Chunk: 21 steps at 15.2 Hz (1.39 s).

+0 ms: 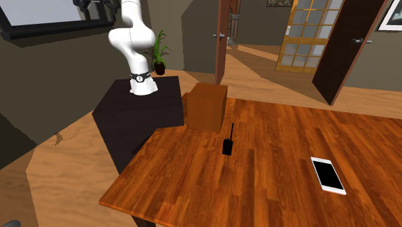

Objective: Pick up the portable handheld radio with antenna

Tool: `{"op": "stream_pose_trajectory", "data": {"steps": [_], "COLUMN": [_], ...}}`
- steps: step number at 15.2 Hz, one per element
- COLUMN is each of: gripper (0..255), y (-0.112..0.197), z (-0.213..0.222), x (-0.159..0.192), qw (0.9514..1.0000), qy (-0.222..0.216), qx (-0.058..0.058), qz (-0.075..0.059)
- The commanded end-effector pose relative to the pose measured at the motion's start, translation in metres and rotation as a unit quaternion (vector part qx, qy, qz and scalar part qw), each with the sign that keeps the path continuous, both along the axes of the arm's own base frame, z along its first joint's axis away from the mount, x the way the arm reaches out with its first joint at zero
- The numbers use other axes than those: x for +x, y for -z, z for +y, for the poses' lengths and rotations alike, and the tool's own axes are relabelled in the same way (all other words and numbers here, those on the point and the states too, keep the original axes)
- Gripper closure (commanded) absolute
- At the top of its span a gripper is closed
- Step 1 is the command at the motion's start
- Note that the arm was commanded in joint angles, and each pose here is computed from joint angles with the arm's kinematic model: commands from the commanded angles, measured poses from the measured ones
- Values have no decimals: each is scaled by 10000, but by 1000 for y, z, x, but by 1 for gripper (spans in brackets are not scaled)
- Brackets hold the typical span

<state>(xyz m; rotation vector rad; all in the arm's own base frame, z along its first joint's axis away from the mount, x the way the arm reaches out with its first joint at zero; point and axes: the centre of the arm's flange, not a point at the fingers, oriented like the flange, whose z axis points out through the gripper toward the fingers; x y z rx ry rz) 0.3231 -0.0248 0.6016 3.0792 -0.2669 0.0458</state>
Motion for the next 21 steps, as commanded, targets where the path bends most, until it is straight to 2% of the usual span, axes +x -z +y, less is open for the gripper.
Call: {"op": "stream_pose_trajectory", "data": {"steps": [1,11,21], "gripper": [0,0,0], "y": [0,92,184], "z": [0,91,182], "x": [0,25,51], "qw": [10000,9989,9958], "qy": [0,-316,-632], "qx": [0,-101,-203], "qz": [0,-316,-631]}}
